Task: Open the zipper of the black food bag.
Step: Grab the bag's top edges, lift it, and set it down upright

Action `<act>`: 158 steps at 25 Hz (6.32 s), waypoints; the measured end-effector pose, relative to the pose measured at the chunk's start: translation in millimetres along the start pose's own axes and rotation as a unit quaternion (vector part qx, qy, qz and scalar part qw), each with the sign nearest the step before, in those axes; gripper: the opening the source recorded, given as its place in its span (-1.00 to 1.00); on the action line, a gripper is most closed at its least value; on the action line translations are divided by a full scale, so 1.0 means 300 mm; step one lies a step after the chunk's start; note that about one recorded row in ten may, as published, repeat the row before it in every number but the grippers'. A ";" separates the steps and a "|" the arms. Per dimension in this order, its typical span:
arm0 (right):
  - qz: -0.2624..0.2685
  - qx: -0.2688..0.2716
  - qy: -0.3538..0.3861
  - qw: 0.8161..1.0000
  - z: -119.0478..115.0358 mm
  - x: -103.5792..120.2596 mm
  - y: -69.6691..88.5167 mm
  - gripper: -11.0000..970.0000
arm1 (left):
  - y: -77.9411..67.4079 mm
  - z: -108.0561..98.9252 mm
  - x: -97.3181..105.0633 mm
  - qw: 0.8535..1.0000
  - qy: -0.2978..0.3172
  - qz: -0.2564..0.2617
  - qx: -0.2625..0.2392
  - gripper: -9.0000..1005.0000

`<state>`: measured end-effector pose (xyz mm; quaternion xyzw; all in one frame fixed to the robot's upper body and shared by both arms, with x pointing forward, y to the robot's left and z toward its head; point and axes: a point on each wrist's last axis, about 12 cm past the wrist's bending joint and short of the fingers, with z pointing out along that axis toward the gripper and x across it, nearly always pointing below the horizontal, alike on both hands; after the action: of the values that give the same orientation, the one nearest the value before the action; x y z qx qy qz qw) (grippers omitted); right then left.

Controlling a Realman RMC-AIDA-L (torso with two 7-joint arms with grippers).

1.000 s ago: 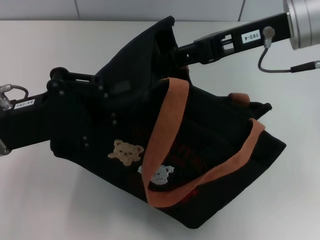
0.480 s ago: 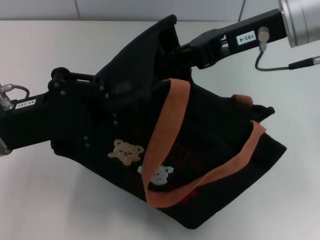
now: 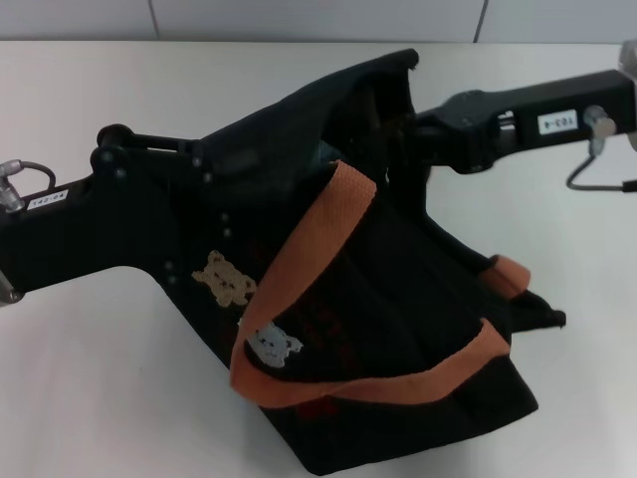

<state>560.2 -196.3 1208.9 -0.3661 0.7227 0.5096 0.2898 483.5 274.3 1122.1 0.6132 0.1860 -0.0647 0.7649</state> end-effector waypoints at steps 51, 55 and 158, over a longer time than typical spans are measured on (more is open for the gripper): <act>-0.206 0.052 0.042 0.976 -0.016 0.017 0.025 -0.32 | 0.018 0.026 0.012 1.000 -0.006 -0.004 -0.003 -0.74; -0.211 0.057 0.040 0.975 -0.016 0.008 0.029 -0.36 | 0.016 0.029 0.011 1.000 -0.008 -0.005 -0.001 -0.74; -0.257 0.107 0.200 0.940 -0.197 0.291 0.215 -0.98 | 0.032 0.086 0.072 0.998 0.039 -0.036 -0.033 -0.73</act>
<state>454.9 -259.1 1192.0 -0.6005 0.6973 0.2541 0.2979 511.9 254.6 1127.4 0.5828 0.2400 -0.0625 0.7738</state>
